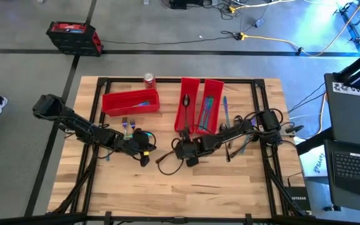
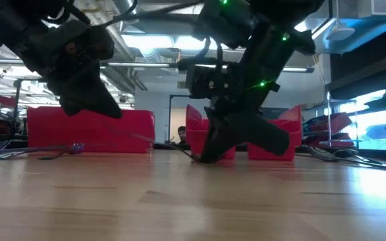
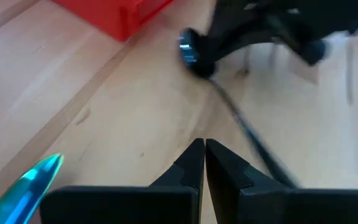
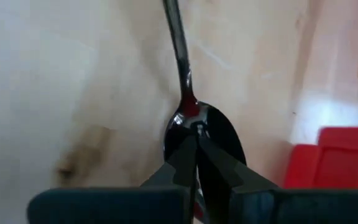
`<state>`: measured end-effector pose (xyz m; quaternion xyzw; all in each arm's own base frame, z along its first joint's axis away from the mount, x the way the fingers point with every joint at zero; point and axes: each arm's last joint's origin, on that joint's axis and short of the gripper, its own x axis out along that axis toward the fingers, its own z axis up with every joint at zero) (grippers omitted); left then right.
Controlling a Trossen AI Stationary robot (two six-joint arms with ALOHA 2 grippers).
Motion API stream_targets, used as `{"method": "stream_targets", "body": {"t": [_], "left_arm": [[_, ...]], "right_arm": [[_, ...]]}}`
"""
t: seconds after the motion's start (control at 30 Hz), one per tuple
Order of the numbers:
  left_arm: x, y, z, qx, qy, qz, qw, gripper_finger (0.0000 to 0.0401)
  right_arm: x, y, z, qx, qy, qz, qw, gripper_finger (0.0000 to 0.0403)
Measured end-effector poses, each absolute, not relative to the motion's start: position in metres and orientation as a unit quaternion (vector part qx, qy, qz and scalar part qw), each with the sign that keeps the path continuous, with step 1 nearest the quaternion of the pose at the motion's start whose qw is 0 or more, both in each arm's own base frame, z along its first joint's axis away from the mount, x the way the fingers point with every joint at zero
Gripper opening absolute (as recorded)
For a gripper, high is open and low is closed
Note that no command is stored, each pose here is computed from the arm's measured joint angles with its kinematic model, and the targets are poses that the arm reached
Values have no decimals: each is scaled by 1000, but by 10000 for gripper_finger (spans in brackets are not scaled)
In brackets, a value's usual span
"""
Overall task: Sort silverware
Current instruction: Put the black spoon into the middle red bin
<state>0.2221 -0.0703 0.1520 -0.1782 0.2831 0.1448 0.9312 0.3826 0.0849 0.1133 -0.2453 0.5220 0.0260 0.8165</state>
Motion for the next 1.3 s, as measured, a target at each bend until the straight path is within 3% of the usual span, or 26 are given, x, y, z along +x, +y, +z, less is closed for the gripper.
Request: {"method": "stream_targets", "body": {"t": [0.27,0.93,1.13,1.3], "left_arm": [[212,-75,144,-188,327,162,912,1],[190,-115,140,-313,321,163,879,1],[184,-120,139,-328,328,164,870,1],[185,-122,139,-450,322,188,812,1]], "right_arm": [[377,105,113,-201,521,47,828,0],[371,130,115,-5,524,-51,850,0],[376,132,121,9,517,-55,854,0],[376,131,121,41,521,-68,850,0]]}}
